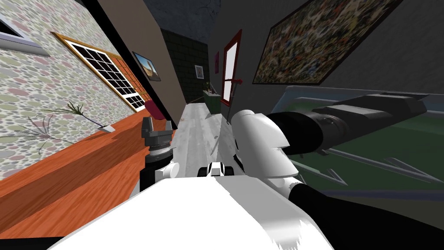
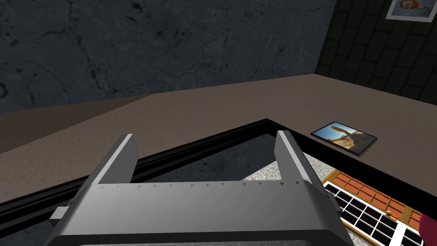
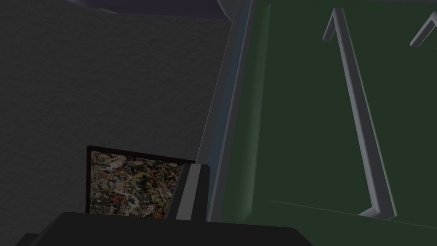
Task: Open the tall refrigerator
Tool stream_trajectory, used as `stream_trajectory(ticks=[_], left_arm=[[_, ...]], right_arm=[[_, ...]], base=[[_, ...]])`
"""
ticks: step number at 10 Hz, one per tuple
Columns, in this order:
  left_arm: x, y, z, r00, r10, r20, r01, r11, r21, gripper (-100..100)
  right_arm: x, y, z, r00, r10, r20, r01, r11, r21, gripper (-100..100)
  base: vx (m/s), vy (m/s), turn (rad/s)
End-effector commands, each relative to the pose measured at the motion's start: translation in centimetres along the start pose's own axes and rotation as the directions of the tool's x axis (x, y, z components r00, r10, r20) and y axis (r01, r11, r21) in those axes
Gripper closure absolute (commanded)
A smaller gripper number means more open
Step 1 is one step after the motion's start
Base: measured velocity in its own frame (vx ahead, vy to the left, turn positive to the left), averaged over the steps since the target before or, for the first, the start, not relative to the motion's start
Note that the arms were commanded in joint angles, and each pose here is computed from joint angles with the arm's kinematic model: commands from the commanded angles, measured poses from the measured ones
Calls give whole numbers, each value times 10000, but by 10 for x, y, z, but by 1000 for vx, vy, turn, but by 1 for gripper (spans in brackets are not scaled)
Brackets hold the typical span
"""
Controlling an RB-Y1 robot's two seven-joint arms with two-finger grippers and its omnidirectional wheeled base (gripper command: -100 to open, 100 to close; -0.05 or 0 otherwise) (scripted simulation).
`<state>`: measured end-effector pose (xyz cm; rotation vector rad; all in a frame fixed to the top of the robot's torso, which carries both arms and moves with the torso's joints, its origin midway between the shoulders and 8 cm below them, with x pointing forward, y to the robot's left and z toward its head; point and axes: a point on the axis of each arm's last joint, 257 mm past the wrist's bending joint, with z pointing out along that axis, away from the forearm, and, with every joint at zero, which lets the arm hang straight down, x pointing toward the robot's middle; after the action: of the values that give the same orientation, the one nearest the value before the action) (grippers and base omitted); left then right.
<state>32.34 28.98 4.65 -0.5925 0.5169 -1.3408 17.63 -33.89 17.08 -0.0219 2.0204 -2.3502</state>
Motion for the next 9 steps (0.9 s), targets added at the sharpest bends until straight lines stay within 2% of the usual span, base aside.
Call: stream_trajectory(ticks=[1,3,4,5,7,9], left_arm=[[0,0,0,10000,1,0,-1,10000,0,0],[0,0,0,10000,1,0,-1,10000,0,0],[0,0,0,10000,1,0,-1,10000,0,0],[0,0,0,10000,1,0,-1,10000,0,0],[0,0,0,10000,1,0,-1,10000,0,0],[0,0,0,10000,2,0,-2,10000,-1,0]], right_arm=[[6,-17,-1,9984,-234,-508,272,9967,770,-100],[13,-36,-4,9878,-707,-1385,932,9822,1631,-100],[14,-39,-5,9874,-701,-1415,947,9800,1751,-100],[17,-48,-9,9756,-1000,-1957,1420,9664,2143,-100],[23,-62,-19,9332,-1682,-3175,2574,9295,2641,-100],[24,-71,-30,8617,-2429,-4454,3900,8787,2753,-100]], base=[[2,4,-16],[21,4,-46],[21,7,-19],[18,7,-41],[29,5,-96],[45,3,-122]])
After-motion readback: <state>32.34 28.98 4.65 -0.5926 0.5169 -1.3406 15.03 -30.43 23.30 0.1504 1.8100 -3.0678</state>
